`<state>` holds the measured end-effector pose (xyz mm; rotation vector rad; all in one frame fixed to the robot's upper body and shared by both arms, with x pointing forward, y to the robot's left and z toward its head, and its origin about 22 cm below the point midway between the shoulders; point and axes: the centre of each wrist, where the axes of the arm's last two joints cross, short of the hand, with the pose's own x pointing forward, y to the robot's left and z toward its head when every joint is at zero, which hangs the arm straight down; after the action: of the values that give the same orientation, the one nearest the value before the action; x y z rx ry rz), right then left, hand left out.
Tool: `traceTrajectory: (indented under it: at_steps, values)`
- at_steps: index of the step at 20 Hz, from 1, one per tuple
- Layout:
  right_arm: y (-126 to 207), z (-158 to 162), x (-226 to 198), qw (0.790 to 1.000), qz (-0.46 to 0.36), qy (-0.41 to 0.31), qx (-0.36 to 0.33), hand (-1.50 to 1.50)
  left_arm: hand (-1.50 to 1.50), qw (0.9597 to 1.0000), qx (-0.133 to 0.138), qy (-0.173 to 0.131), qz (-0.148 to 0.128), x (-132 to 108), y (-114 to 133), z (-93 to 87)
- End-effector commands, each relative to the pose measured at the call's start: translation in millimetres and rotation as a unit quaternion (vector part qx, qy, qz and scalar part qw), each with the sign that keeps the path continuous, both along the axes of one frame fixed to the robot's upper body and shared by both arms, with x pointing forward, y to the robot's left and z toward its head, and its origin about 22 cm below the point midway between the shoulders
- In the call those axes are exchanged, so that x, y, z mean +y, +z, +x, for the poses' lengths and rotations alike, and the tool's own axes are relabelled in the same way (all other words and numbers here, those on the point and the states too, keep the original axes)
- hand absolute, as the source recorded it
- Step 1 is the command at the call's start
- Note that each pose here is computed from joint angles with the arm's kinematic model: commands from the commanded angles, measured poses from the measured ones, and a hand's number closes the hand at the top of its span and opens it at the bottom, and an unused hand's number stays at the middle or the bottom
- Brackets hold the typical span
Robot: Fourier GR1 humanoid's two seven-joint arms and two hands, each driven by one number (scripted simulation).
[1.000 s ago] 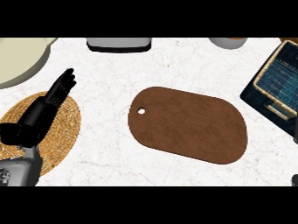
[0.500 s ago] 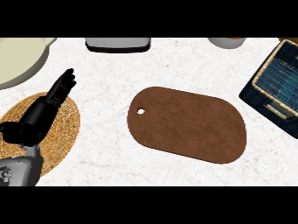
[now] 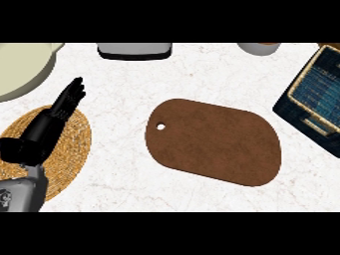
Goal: Pick the cupcake from the cutting board and place it in the basket
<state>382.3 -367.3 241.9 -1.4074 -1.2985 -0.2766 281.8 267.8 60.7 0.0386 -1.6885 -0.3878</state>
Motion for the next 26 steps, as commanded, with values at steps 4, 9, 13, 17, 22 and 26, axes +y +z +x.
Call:
traceTrajectory:
  at_steps: [4,9,13,17,22,26]
  values:
    - [-31,5,-41,0.999,-0.043,-0.025,-0.007,1.50,0.00,1.0000,-0.004,-0.002,0.003,-9,-3,-9.7]
    - [-57,-4,-45,0.994,-0.001,-0.053,-0.096,-1.50,0.00,1.0000,-0.005,0.005,0.003,3,10,19.9]
    - [-51,-5,-63,0.996,-0.046,-0.040,-0.064,-1.50,0.00,1.0000,-0.001,-0.005,-0.006,12,13,-3.0]
    - [-22,-2,-75,0.996,-0.038,-0.028,-0.071,-1.50,0.00,1.0000,-0.004,0.002,-0.004,-10,7,-0.5]
    - [-3,-2,-71,0.990,-0.006,-0.001,-0.142,-1.50,0.00,1.0000,-0.001,0.001,-0.002,-4,-2,-8.7]
    - [1,-13,-82,0.982,0.041,-0.036,-0.180,-1.50,0.00,1.0000,-0.001,0.008,0.003,2,3,4.7]
